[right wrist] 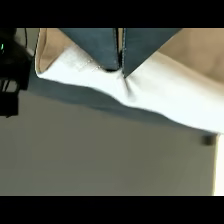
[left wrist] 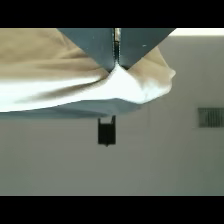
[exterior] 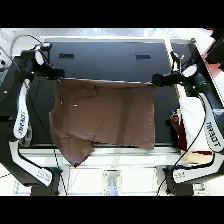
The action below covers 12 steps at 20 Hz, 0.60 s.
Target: Fold the shirts.
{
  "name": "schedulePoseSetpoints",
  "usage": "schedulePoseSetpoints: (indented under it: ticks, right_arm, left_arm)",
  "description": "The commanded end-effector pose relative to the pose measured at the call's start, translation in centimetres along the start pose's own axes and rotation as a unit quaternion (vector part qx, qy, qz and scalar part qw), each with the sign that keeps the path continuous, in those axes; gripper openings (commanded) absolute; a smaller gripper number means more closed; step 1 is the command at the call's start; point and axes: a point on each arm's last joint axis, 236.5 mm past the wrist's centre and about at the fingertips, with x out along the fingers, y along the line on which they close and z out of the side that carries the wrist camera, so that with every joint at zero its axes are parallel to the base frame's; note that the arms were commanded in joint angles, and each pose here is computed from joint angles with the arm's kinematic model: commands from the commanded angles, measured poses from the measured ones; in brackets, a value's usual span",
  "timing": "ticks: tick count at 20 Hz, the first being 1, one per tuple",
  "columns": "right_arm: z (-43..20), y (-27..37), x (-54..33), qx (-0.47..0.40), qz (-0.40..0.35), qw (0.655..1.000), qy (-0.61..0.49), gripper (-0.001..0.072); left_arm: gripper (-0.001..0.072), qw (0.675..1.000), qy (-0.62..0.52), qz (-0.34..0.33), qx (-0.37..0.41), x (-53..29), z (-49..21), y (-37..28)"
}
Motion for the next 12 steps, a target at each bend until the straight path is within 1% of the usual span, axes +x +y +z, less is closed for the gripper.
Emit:
schedulePoseSetpoints:
  ticks: [1, 3, 5, 6, 8, 10, 12]
  right_arm:
    - [1.8, -1.2, 1.8, 0.004, -0.019, 0.999, -0.036, 0.0013]
    - [3.5, 0.6, -0.5, -0.032, -0.008, 0.999, -0.042, 0.0013]
    - [5.8, 2.9, -4.7, -0.063, -0.003, 0.996, -0.067, 0.0013]
    - [6.0, 4.4, -7.0, -0.074, 0.006, 0.995, -0.065, 0.0012]
    - [3.1, 6.3, -9.4, -0.098, 0.018, 0.995, -0.012, 0.0013]
    - [-0.6, 6.6, -9.7, -0.121, 0.006, 0.991, 0.058, 0.0012]
    - [-2.8, 6.8, -8.0, -0.107, 0.005, 0.991, 0.086, 0.0013]
  left_arm:
    - [0.0012, 1.0, -0.012, 0.024, -0.004, 2.0, 0.6, 1.3]
    - [0.0012, 0.999, -0.042, 0.028, -0.01, -0.9, 1.9, 2.0]
    - [0.0012, 0.997, -0.071, 0.032, -0.018, -5.2, 2.9, 2.8]
    - [0.0011, 0.997, -0.069, 0.034, -0.02, -6.9, 2.6, 3.1]
    - [0.0012, 0.999, -0.023, 0.035, -0.005, -8.4, 0.1, 3.3]
    - [0.0012, 0.999, 0.02, 0.03, -0.005, -8.0, -2.0, 3.0]
    - [0.0012, 0.998, 0.061, -0.001, -0.011, -6.4, -4.5, 1.4]
